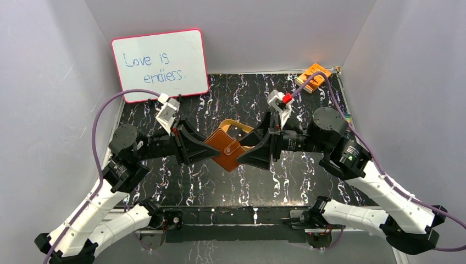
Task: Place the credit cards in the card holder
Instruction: Adjust the card holder.
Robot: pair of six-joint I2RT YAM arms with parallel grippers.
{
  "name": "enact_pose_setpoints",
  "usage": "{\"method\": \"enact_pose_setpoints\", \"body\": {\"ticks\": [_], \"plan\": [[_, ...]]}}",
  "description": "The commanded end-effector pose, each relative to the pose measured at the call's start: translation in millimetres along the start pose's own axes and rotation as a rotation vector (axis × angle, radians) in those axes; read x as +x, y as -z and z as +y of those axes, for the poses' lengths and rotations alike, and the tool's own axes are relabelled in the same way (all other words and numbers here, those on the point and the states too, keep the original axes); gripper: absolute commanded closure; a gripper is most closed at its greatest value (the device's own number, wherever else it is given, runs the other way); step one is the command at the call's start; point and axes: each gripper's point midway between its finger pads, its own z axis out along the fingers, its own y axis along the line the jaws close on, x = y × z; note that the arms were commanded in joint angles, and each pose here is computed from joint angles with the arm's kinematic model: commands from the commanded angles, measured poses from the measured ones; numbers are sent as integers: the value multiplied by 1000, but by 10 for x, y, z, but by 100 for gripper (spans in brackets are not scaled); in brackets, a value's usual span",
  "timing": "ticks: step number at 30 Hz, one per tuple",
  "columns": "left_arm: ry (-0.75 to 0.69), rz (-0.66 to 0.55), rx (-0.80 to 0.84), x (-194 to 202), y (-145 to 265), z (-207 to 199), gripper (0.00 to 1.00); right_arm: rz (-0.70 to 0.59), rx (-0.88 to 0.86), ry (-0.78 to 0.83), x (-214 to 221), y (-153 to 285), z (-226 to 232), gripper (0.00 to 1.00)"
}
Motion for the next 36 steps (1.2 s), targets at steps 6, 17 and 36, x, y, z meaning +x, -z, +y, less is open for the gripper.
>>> {"method": "enact_pose_setpoints", "body": {"ticks": [6, 17, 36], "plan": [[-80, -55, 66, -200, 47, -266, 100, -10, -36, -24, -23, -83, 17, 32], [-93, -54, 51, -203, 55, -248, 100, 10, -131, -101, 35, -207, 88, 46], [-3, -281, -87, -478, 119, -23, 36, -320, -119, 22, -585, -140, 139, 100]]}}
